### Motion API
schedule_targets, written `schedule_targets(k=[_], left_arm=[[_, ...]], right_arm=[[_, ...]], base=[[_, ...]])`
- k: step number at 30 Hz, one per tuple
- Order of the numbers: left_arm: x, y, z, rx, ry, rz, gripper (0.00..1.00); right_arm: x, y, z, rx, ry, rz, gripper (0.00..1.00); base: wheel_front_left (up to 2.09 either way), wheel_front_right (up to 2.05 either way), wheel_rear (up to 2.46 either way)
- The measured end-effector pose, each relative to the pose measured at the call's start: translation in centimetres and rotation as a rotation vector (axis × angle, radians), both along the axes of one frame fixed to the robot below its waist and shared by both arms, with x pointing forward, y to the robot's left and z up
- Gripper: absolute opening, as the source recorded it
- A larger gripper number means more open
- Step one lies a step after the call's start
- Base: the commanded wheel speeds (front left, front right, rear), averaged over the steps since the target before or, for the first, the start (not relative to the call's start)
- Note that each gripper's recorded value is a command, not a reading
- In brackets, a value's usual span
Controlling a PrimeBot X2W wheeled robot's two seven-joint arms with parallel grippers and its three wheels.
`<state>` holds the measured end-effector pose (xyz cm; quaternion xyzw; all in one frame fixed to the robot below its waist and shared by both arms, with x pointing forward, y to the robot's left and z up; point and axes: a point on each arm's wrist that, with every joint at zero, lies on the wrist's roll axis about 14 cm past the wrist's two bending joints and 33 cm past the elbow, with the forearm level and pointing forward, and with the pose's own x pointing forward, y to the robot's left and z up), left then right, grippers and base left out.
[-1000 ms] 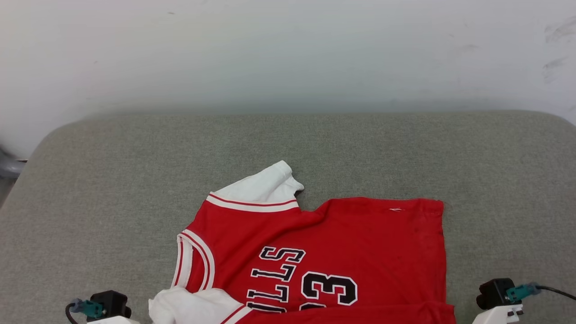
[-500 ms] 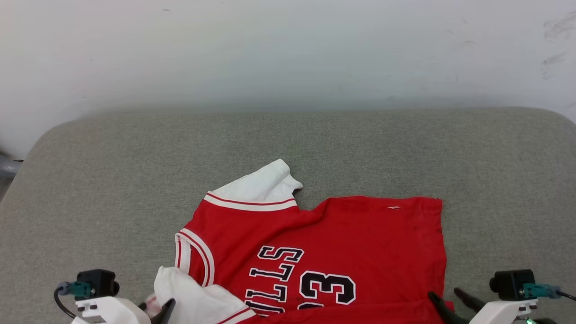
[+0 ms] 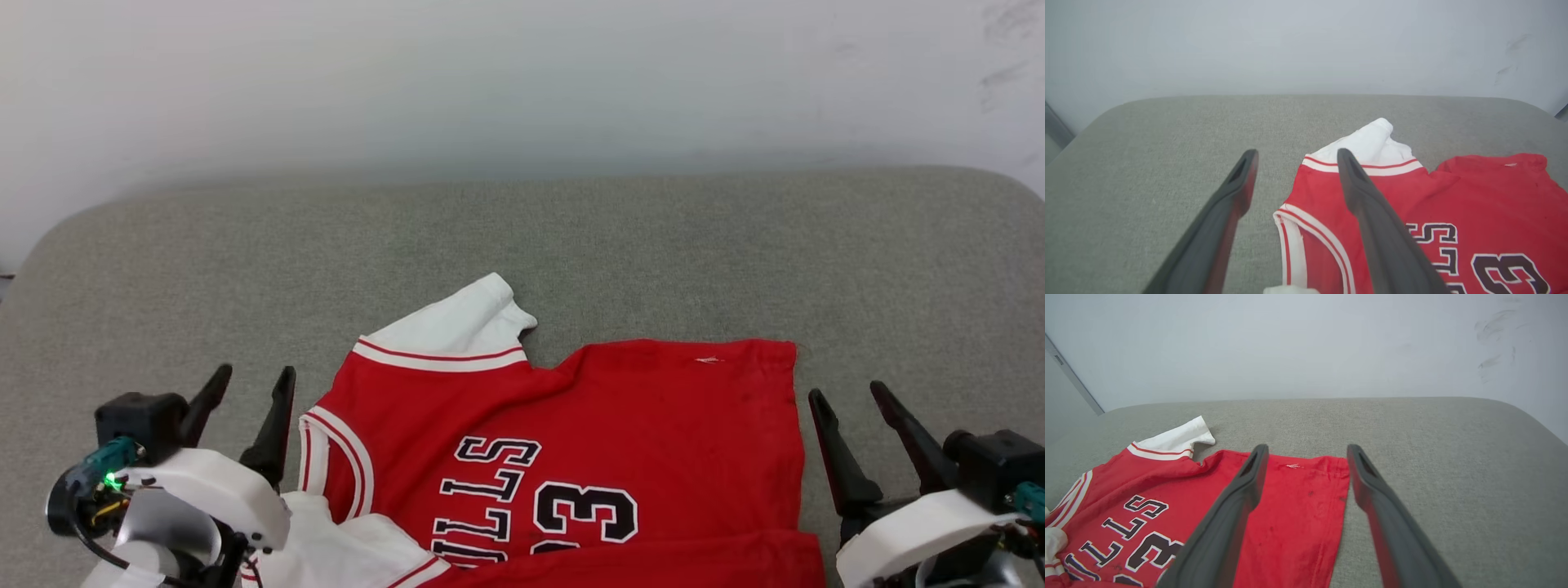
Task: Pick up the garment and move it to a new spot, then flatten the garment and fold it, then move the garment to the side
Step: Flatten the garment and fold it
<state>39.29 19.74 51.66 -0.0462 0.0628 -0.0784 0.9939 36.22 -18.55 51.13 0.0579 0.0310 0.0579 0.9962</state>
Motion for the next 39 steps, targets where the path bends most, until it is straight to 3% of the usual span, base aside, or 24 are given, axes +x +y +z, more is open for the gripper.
schedule_targets(k=[8, 15, 21, 28, 38, 39], left_arm=[[5.1, -1.0, 0.9, 0.013, -0.096, 0.004, 1.00], [11.1, -4.4, -1.3, 0.002, 0.025, -0.125, 1.00], [14.9, -8.5, -5.0, 0.019, 0.266, -0.301, 1.00], [16.3, -12.2, -9.1, 0.075, 0.569, -0.457, 1.00], [15.2, -13.3, -14.6, 0.180, 0.952, -0.502, 1.00], [15.1, -13.3, -14.9, 0.189, 0.976, -0.500, 0.48]], right_arm=[[3.3, -0.1, 2.3, -0.014, -0.082, -0.011, 1.00], [6.3, -0.6, 1.6, -0.021, -0.079, -0.025, 1.00], [7.7, -1.4, -0.4, -0.013, -0.043, -0.049, 1.00], [7.7, -2.9, -2.3, 0.004, -0.010, -0.103, 1.00], [7.0, -5.2, -4.8, 0.025, 0.038, -0.187, 1.00], [7.0, -5.4, -5.0, 0.029, 0.042, -0.194, 1.00]], base=[[0.00, 0.00, 0.00], [0.00, 0.00, 0.00], [0.00, 0.00, 0.00], [0.00, 0.00, 0.00], [0.00, 0.00, 0.00], [0.00, 0.00, 0.00]])
